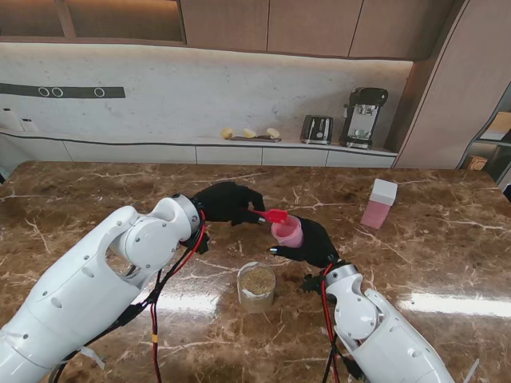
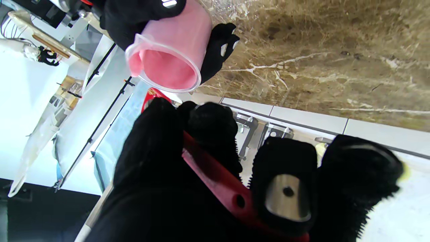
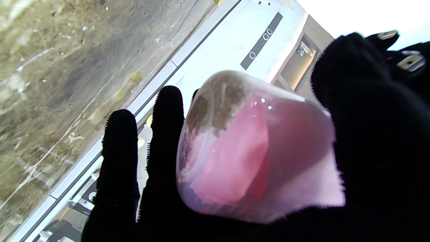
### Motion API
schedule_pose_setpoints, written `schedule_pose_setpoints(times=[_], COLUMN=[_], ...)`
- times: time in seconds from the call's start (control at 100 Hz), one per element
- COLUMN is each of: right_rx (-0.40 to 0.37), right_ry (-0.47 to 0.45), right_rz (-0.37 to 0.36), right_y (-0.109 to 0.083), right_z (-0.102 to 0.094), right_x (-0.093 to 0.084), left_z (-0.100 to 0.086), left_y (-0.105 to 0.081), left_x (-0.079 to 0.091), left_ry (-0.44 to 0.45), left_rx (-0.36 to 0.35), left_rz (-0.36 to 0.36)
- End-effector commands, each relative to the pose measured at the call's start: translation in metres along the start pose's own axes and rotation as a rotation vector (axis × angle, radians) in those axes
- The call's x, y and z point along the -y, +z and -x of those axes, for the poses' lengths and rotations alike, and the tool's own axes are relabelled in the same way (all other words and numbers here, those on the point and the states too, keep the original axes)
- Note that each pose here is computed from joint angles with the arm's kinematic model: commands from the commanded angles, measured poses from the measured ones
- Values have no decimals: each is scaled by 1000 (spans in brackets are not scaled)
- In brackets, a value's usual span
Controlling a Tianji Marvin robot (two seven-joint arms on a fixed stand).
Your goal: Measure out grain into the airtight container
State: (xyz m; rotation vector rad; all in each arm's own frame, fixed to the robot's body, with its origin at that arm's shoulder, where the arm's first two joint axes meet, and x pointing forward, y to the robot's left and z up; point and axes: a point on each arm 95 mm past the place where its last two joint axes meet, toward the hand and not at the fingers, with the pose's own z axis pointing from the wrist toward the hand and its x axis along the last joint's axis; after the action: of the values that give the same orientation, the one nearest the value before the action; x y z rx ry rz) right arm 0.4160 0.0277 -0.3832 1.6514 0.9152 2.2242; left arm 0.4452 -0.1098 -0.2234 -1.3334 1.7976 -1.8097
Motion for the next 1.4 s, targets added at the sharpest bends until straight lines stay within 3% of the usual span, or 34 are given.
schedule_pose_setpoints(times=[0.0,0.3,0.56,0.97,1.39], right_rx=[17,32,34,27,25], right_ry=[3,-5,-6,-2,-2], right_rz=[-2,34,48,53,53], right_y=[-2,-3,-4,-5,-5], right_z=[4,10,12,12,12], right_x=[1,-7,-9,-10,-11], left_z=[1,7,6,7,9], left_y=[-6,-32,-44,-36,-22], left_x=[-2,-4,-12,-28,-39], left_ry=[-9,-25,15,87,183], left_rx=[9,39,62,139,175], left_rz=[14,135,292,424,441])
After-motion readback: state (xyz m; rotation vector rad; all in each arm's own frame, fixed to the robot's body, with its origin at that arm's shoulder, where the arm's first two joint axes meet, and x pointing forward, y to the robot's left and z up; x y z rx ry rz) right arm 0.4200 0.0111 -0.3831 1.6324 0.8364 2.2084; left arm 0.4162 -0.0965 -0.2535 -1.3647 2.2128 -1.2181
